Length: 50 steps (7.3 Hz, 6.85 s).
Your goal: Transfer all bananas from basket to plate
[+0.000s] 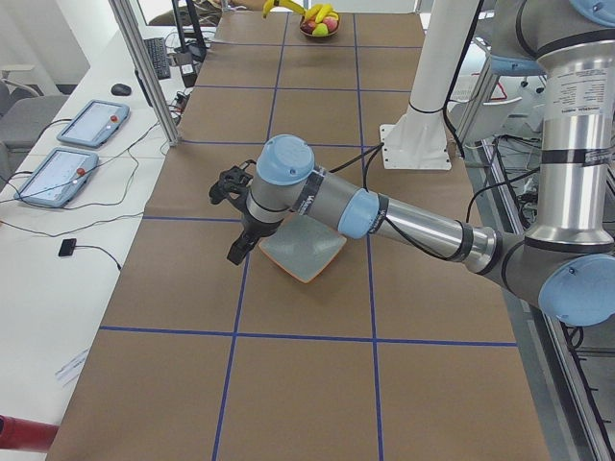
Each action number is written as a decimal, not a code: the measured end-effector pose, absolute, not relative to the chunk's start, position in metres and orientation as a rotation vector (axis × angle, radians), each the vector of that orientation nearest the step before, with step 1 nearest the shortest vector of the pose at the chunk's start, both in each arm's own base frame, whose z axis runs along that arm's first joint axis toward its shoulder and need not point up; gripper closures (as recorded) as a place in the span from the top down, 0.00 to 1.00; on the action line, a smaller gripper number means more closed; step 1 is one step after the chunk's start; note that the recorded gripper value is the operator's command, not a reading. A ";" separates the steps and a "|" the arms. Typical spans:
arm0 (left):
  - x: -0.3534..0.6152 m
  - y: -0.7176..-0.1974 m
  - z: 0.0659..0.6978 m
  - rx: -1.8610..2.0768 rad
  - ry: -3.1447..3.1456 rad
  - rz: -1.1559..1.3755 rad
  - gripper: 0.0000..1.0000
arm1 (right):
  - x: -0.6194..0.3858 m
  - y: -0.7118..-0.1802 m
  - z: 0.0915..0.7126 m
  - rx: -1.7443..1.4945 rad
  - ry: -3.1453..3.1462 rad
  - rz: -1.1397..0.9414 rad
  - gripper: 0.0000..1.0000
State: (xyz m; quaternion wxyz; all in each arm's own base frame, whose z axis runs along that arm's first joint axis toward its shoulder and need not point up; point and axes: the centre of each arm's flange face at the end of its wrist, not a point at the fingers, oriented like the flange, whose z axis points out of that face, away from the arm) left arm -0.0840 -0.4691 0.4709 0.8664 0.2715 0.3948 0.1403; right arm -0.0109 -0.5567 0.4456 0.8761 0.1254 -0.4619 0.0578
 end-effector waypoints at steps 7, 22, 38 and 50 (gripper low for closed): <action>0.161 -0.504 0.256 0.452 1.304 0.083 1.00 | -0.214 -0.537 0.217 0.170 -1.148 0.466 0.00; 0.368 -0.387 0.110 0.282 1.647 0.261 0.35 | -0.382 -0.405 0.070 0.181 -1.513 0.316 0.00; 0.256 -0.352 0.426 0.173 1.171 0.102 0.00 | -0.214 -0.524 0.288 0.329 -0.949 0.103 1.00; 0.162 -0.409 0.451 0.327 1.133 0.114 1.00 | 0.060 -0.524 0.629 0.342 -0.716 -0.440 1.00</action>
